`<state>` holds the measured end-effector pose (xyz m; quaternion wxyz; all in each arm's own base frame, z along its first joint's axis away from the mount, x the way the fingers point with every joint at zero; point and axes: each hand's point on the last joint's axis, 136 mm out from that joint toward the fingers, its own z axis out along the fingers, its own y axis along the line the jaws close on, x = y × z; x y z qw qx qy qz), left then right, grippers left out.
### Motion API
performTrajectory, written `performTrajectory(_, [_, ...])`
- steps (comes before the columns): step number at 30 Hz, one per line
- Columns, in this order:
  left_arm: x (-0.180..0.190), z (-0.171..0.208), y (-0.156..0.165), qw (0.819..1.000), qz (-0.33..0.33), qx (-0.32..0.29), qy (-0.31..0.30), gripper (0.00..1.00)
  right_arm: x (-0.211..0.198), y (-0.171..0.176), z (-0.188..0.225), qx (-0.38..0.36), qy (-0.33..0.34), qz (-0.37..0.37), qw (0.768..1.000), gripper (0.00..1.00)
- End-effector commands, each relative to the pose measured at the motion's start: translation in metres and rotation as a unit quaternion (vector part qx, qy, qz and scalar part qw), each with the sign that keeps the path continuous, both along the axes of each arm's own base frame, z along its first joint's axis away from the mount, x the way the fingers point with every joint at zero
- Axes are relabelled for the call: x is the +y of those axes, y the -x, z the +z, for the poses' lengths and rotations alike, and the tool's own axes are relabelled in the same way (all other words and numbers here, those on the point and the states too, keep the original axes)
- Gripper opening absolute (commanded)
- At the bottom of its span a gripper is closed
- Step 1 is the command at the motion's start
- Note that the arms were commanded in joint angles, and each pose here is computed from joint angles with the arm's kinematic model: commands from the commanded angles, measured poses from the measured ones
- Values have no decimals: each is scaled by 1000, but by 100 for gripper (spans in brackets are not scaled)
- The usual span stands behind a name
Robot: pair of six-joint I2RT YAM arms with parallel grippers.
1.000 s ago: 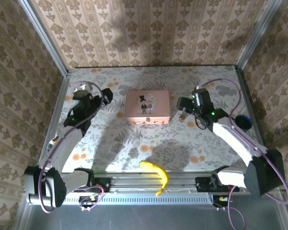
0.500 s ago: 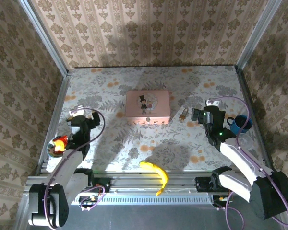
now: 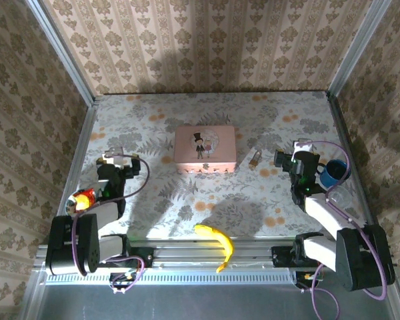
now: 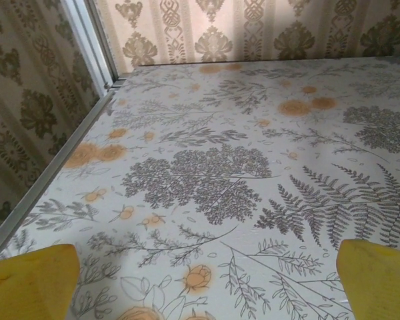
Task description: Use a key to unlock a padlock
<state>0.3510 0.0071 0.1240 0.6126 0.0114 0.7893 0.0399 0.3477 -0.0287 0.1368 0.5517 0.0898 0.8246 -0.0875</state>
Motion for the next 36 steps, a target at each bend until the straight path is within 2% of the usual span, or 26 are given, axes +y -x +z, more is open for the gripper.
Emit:
performTrajectory(1, [-10, 11, -5, 998, -39, -46, -4, 100, 3, -10, 10, -39, -8, 18, 999, 100])
performTrajectory(11, [-27, -17, -28, 995, -91, -28, -3, 100, -3, -16, -3, -42, -14, 14, 999, 100])
performTrajectory(15, [-31, -23, -40, 994, -113, 15, 5, 100, -4, -19, -6, -45, -18, 18, 999, 100])
performTrajectory(16, [-25, -27, -46, 995, -97, 37, 9, 100, -2, -20, -5, -48, -21, 26, 998, 100])
performTrajectory(19, [-9, -27, -48, 998, -47, 36, 10, 100, 0, -25, -4, -58, -23, 35, 997, 100])
performTrajectory(23, [-9, -26, -47, 998, -47, 33, 10, 100, 1, -32, -12, -63, -40, 44, 996, 100])
performTrajectory(27, [-17, -26, -48, 997, -75, 34, 11, 100, 7, -41, -33, -51, -47, 61, 996, 100])
performTrajectory(36, [-18, -26, -48, 996, -78, 33, 12, 100, 29, -52, -40, -19, -44, 128, 991, 100])
